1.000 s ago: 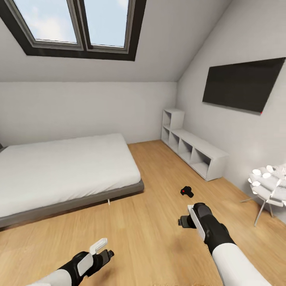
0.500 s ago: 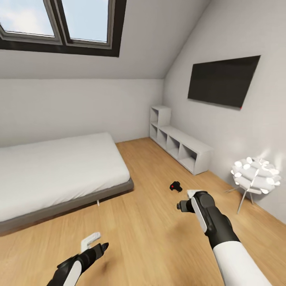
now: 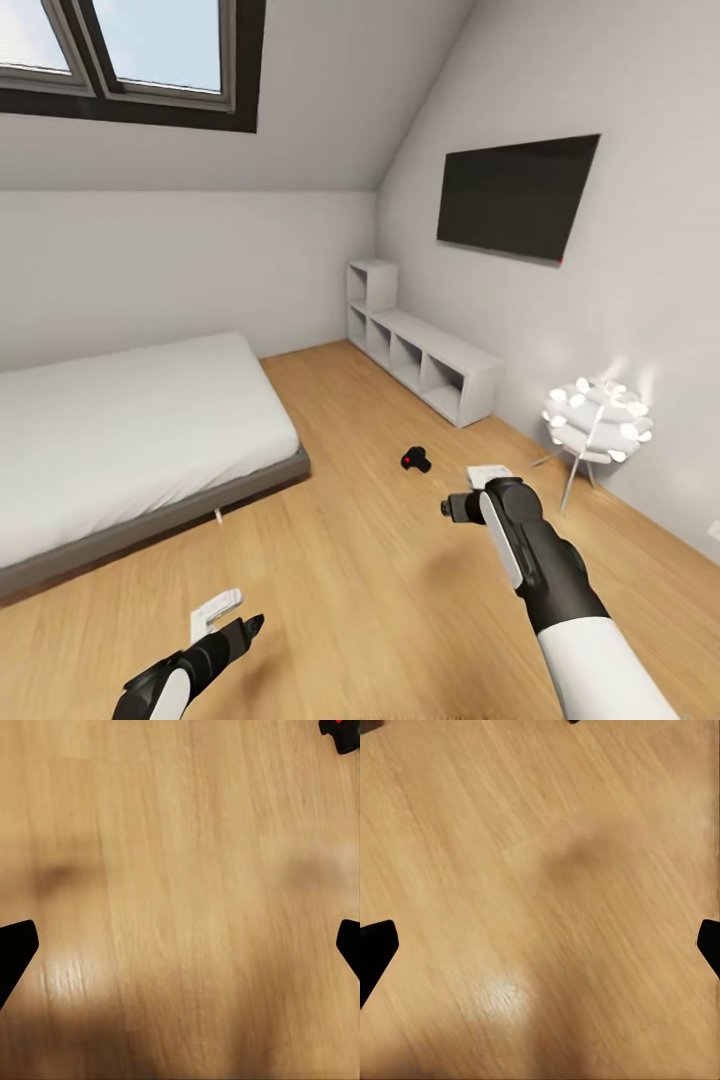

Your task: Attach the digital camera to the camera tripod in the bedroom.

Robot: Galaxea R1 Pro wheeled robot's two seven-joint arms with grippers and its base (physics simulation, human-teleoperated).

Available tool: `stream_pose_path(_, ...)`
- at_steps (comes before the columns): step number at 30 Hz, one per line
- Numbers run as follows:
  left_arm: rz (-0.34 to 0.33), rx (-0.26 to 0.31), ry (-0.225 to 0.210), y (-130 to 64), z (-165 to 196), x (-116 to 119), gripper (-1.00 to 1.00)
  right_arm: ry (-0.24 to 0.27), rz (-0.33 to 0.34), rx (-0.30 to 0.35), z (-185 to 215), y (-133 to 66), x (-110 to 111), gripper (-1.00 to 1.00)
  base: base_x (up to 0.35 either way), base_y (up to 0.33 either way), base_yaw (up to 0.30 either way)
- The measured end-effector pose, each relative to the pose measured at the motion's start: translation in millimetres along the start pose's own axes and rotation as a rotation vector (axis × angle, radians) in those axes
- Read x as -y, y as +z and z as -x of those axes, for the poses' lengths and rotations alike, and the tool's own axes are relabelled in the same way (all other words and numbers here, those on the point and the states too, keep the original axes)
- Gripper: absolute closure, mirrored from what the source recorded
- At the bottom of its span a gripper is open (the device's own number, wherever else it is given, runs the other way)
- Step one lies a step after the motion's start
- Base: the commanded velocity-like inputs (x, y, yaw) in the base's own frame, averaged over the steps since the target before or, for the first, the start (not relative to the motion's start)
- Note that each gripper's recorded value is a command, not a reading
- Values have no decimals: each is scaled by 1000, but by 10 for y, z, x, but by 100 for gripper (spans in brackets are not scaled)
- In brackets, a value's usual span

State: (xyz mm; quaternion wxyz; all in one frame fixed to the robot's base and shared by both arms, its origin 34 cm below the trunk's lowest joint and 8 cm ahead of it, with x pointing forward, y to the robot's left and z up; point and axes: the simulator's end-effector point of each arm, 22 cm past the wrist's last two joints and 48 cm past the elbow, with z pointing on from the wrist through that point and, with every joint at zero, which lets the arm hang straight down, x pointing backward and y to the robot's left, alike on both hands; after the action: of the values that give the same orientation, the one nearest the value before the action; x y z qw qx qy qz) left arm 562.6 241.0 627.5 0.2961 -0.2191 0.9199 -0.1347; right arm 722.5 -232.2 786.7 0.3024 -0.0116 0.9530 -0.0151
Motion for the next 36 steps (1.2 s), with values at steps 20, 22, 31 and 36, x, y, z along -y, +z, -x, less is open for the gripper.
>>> stream_pose_path(20,47,2,-69,-5,26,-302,-100,-51,16,12,-65,7,-174,-100,123,62,-215)
stream_pose_path(22,49,0,-69,0,15,-307,-100,-51,17,9,-78,18,-176,-100,284,144,-215)
stream_pose_path(31,53,-28,-67,41,-102,-313,-100,-53,21,-6,-164,67,-201,-100,306,129,-214)
stream_pose_path(36,58,-42,-67,60,-162,-328,-100,-53,26,-15,-210,94,-232,-100,318,112,-158)
